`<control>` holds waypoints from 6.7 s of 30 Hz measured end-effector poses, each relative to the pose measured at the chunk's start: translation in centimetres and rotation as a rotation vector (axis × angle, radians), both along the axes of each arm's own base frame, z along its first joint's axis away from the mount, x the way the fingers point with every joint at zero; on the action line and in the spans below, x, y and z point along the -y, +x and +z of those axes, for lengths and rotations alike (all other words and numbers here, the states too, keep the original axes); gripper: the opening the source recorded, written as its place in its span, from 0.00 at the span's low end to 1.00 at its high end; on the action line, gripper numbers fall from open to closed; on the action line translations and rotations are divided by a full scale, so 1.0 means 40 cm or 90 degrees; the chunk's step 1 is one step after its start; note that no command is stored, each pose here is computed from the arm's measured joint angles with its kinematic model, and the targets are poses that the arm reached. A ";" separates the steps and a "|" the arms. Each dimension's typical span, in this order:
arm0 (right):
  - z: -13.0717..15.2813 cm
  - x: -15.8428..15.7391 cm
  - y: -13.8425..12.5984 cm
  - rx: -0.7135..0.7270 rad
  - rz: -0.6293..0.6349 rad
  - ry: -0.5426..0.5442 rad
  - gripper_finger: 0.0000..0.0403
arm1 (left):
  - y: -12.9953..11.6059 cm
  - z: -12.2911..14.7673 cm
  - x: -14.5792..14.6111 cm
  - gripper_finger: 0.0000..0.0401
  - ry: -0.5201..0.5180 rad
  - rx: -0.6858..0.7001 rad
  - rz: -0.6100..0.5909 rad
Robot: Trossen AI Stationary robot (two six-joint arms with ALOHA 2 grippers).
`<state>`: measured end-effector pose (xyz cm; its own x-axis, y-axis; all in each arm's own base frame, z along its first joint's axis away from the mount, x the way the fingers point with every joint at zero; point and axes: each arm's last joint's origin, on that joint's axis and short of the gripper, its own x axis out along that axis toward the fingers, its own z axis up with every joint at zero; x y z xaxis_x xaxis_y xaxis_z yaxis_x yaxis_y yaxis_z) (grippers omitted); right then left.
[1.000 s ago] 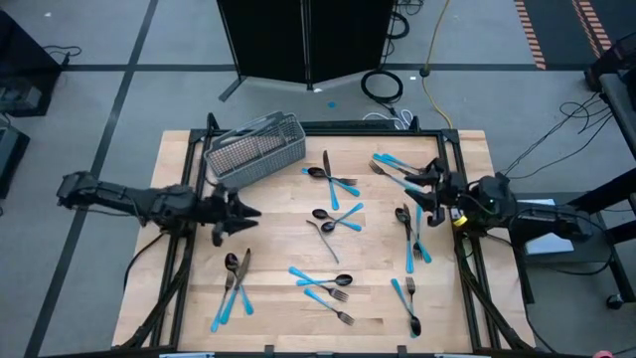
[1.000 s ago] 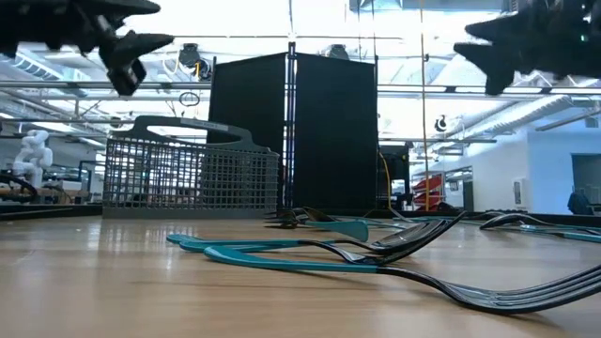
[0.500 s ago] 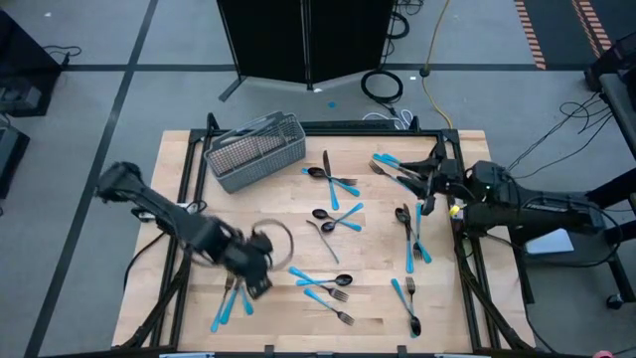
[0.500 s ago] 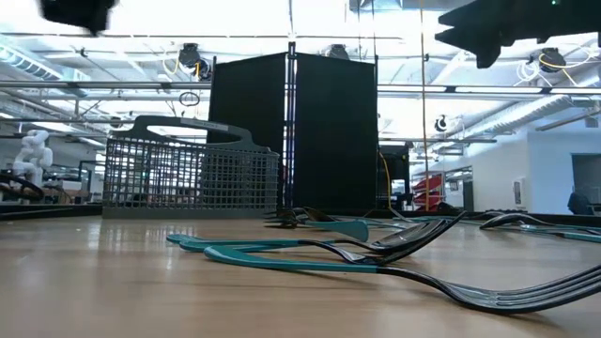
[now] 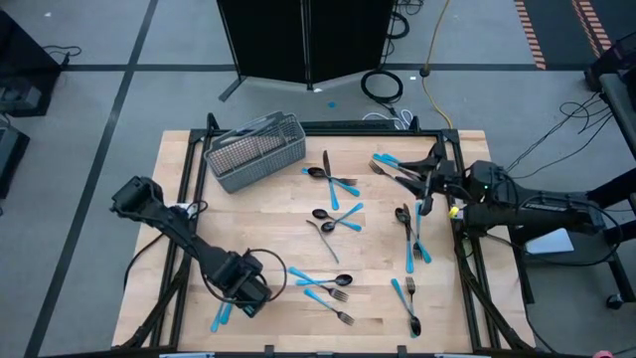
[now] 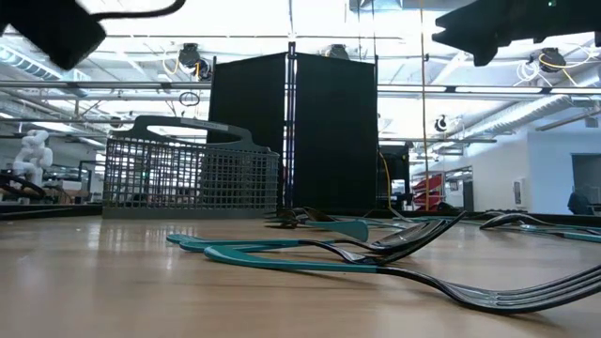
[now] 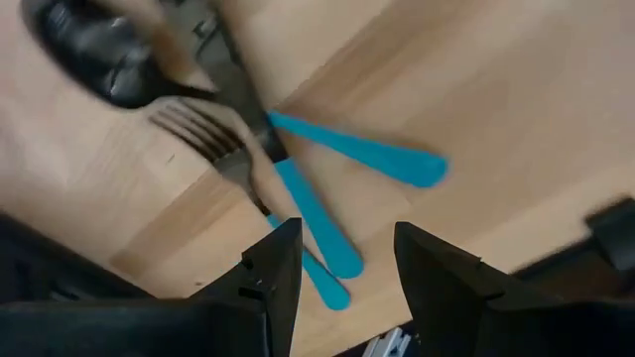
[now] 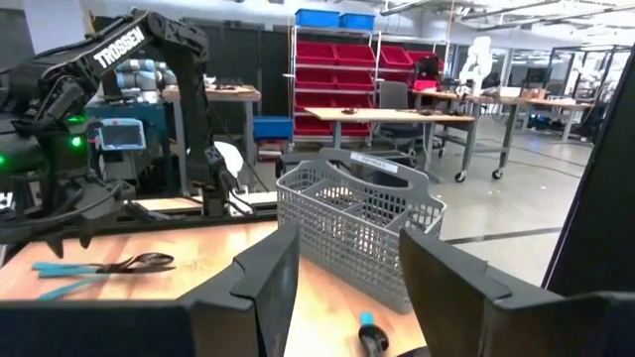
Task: Sort silverware
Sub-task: Put the blue knife into the silverware rack
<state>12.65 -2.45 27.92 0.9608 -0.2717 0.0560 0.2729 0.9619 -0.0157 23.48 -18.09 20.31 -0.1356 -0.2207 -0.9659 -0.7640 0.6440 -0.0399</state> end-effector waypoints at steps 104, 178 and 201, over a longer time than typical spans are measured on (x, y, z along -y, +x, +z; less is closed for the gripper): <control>-0.012 0.000 0.001 -0.042 -0.002 -0.040 0.42 | -0.078 0.117 -0.625 0.02 0.863 0.337 0.363; -0.013 0.000 0.002 -0.048 -0.002 -0.048 0.42 | -0.038 0.255 -0.612 0.14 0.503 0.583 0.137; -0.075 0.036 0.071 -0.175 -0.132 -0.020 0.42 | 0.339 -0.034 -0.528 0.14 0.436 0.556 -0.314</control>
